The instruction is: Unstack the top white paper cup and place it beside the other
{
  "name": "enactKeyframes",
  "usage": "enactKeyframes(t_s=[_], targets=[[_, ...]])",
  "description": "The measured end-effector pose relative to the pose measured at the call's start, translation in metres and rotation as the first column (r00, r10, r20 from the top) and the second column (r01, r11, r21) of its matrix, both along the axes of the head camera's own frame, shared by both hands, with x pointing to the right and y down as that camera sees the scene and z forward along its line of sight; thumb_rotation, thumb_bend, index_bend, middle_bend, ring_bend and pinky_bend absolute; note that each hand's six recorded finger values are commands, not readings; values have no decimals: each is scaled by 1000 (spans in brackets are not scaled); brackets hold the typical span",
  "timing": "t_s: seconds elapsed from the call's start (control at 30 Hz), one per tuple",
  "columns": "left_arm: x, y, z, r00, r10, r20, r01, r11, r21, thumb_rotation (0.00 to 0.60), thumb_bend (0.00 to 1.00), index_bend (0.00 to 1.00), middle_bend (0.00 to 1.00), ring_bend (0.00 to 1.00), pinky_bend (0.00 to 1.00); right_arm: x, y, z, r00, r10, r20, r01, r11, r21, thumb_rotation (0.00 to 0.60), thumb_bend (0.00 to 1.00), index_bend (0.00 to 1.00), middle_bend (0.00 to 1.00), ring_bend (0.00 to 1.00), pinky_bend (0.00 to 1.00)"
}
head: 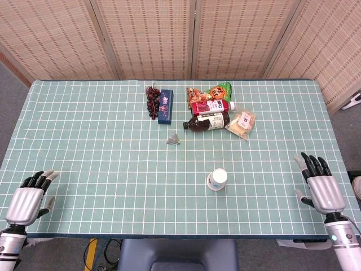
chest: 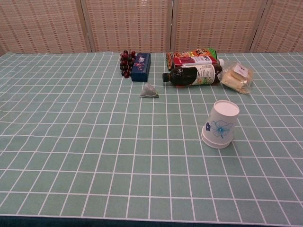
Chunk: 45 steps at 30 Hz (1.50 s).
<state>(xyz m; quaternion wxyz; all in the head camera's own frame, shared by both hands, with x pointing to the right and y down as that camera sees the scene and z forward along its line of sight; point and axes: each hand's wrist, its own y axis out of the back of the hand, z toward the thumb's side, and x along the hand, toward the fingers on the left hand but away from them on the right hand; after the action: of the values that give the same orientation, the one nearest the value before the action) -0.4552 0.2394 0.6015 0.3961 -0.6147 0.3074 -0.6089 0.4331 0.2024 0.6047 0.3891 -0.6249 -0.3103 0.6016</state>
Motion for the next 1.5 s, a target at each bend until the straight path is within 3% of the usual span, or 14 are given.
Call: enactKeyframes(t_s=[0.33, 0.63, 0.9, 1.07, 1.27, 1.5], targets=[[3, 1, 2, 1000, 7, 3, -7, 1000, -4, 600, 395, 217, 174, 143, 214, -3, -5, 1, 999, 8, 50, -7, 1000, -26, 600, 245, 0, 0, 0, 0], [2, -2, 3, 1000, 1, -7, -1, 1000, -3, 600, 395, 217, 174, 143, 214, -42, -27, -1, 988, -69, 139, 84, 991, -104, 600, 245, 0, 0, 0, 0], [5, -2, 3, 1000, 9, -11, -9, 1000, -1, 600, 395, 216, 174, 143, 214, -92, -38, 2, 962, -150, 229, 206, 948, -242, 600, 246, 0, 0, 0, 0], [6, -1, 3, 1000, 12, -18, -12, 1000, -7, 600, 395, 217, 174, 143, 214, -119, -49, 2, 946, -158, 283, 244, 922, -300, 600, 245, 0, 0, 0, 0], [5, -1, 2, 1000, 9, -20, -9, 1000, -2, 600, 395, 217, 174, 143, 214, -139, -59, 7, 931, -143, 335, 254, 914, -315, 600, 245, 0, 0, 0, 0], [5, -2, -1, 1000, 7, -23, -7, 1000, 8, 600, 395, 217, 174, 143, 214, -157, -58, 17, 918, -164, 362, 293, 895, -338, 600, 246, 22, 0, 0, 0]])
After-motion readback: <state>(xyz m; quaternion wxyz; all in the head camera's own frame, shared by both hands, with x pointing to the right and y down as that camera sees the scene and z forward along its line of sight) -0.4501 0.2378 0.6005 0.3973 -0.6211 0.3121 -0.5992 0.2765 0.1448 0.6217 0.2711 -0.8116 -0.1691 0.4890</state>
